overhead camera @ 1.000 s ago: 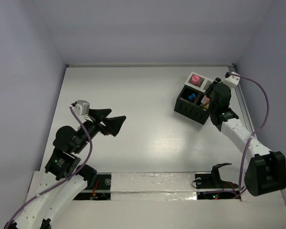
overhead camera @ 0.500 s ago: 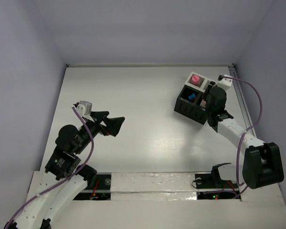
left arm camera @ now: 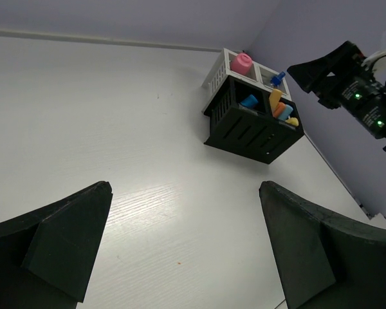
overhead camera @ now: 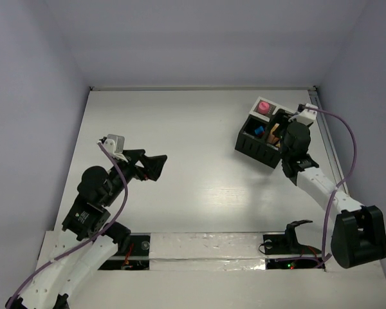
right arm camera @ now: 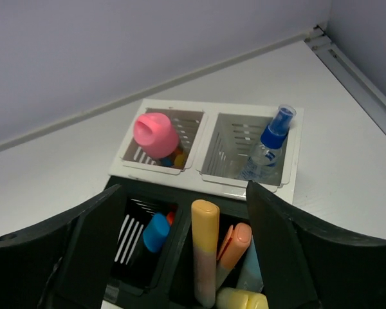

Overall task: Sort the stationery into containers
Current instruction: Reset both arms

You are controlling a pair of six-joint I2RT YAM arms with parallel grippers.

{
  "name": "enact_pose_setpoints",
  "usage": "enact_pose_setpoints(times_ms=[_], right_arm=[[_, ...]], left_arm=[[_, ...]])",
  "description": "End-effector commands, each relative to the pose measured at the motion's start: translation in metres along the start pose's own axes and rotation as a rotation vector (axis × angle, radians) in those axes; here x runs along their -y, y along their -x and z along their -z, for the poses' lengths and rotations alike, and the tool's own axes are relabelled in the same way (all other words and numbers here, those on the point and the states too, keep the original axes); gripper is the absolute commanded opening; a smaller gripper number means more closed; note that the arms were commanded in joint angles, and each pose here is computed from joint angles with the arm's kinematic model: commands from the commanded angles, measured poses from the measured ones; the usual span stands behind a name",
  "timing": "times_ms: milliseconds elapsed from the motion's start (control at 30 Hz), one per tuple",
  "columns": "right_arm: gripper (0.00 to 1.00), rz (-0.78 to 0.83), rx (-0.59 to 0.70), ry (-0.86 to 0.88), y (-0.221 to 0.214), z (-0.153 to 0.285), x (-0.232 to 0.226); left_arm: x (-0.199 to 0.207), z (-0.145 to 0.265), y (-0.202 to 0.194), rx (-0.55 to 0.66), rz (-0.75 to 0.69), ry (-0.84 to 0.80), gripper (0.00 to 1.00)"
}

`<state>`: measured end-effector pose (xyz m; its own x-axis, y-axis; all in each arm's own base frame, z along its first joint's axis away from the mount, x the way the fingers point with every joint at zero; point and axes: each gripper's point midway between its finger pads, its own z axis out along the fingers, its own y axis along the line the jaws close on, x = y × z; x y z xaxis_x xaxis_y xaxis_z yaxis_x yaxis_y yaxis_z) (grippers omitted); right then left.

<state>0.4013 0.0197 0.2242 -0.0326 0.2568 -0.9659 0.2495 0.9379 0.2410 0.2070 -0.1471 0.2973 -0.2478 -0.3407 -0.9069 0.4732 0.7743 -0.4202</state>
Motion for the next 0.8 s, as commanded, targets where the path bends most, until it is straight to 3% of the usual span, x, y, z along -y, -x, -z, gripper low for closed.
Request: enact_pose_setpoints(times_ms=[0, 167, 333, 400, 500, 767], right_arm=[[0.82, -0.048, 0.041, 0.068, 0.022, 0.013, -0.014], [0.83, -0.094, 0.074, 0.131, 0.05, 0.03, -0.024], [0.8, -0.158, 0.055, 0.328, 0.081, 0.071, -0.053], [1.0, -0.157, 0.031, 0.418, 0.088, 0.089, -0.065], [1.0, -0.168, 0.056, 0.472, 0.114, 0.119, -0.066], [1.0, -0.213, 0.312, 0.547, 0.203, 0.214, -0.043]], left_arm=[[0.007, 0.002, 0.022, 0.064, 0.003, -0.005, 0.99], [0.006, 0.002, 0.025, 0.074, 0.011, 0.002, 0.99], [0.008, 0.001, 0.03, 0.08, 0.014, 0.003, 0.99], [0.011, 0.003, 0.039, 0.102, 0.011, -0.003, 0.99], [0.014, 0.005, 0.052, 0.139, -0.002, 0.0, 0.99], [0.033, 0.025, 0.117, 0.294, -0.046, -0.013, 0.99]])
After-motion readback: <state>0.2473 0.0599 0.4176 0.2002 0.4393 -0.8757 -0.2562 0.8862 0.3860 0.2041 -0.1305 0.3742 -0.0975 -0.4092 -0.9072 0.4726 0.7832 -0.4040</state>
